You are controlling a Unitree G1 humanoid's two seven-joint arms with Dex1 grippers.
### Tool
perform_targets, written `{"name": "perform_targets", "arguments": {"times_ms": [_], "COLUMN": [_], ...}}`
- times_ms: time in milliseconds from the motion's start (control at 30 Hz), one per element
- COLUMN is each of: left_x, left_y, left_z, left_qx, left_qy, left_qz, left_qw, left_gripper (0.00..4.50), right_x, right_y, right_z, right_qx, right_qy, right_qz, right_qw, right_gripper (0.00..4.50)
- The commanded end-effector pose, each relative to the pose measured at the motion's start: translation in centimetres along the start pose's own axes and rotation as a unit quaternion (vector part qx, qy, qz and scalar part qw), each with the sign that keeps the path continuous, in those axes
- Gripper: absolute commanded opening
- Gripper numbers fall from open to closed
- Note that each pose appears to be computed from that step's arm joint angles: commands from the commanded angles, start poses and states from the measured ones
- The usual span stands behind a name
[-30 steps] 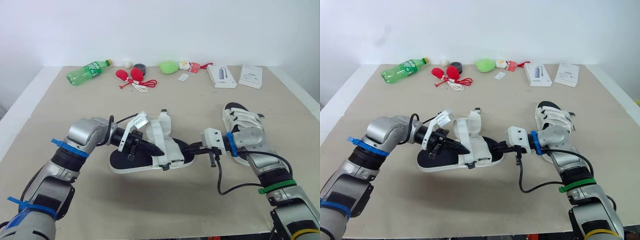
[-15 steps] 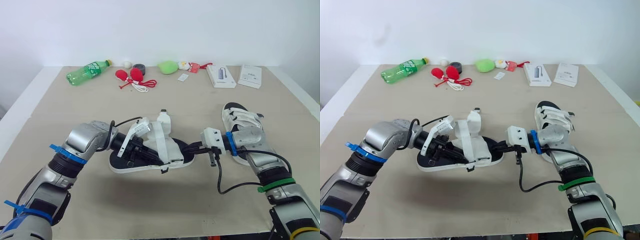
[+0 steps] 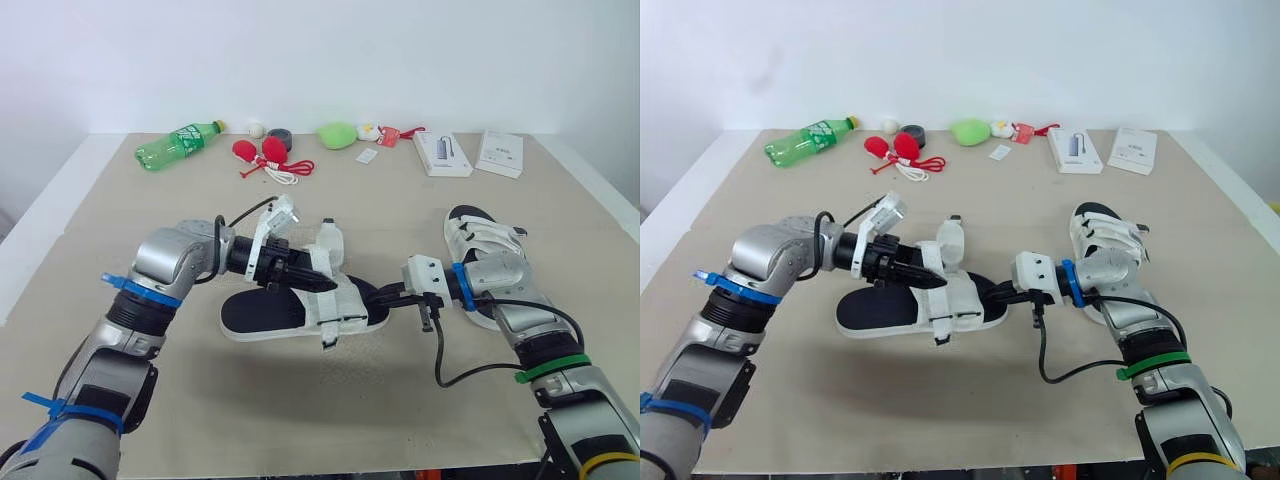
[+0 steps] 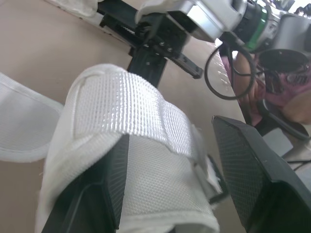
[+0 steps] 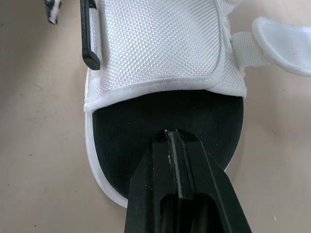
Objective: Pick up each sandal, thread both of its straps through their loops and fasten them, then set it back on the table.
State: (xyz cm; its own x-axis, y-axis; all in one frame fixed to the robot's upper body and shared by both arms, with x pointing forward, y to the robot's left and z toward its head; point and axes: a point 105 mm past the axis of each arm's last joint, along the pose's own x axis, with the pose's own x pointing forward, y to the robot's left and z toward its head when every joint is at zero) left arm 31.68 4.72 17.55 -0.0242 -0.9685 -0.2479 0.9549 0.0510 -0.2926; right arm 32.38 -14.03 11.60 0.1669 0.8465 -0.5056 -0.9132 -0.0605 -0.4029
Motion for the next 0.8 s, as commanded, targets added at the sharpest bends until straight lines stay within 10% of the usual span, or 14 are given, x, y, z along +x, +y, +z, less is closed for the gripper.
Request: {"name": "perform_targets", "arguments": {"times_ms": [33, 200, 567, 800], "left_x": [-0.2, 0.4, 1.0, 0.3], "left_y": [-0.9, -2.3, -3.0, -3.7], "left_z": [1.3, -1.6, -3.1, -3.0], "left_qx": [0.016, 0.004, -0.006, 0.015], "left_qy": [-0.016, 0.022, 0.036, 0.05], "left_qz": [-0.017, -0.046, -0.03, -0.051], "left_qw": [1.0, 0.999, 0.999, 0.997], "left_gripper": [2.18, 0.06, 0.06, 2.94], "right_x": [-0.1, -0.2, -0.2, 0.0], "right_y": [0.4, 0.4, 0.6, 0.8], "right_z": [-0.9, -1.0, -1.2, -1.2], "right_qx": [0.009, 0.008, 0.003, 0.002], "right_qy": [0.021, 0.025, 0.029, 0.028], "right_qz": [0.008, 0.007, 0.012, 0.016], "right_qw": [1.0, 1.0, 1.0, 0.999], "right_gripper": [0.0, 0.0, 0.0, 0.0]}}
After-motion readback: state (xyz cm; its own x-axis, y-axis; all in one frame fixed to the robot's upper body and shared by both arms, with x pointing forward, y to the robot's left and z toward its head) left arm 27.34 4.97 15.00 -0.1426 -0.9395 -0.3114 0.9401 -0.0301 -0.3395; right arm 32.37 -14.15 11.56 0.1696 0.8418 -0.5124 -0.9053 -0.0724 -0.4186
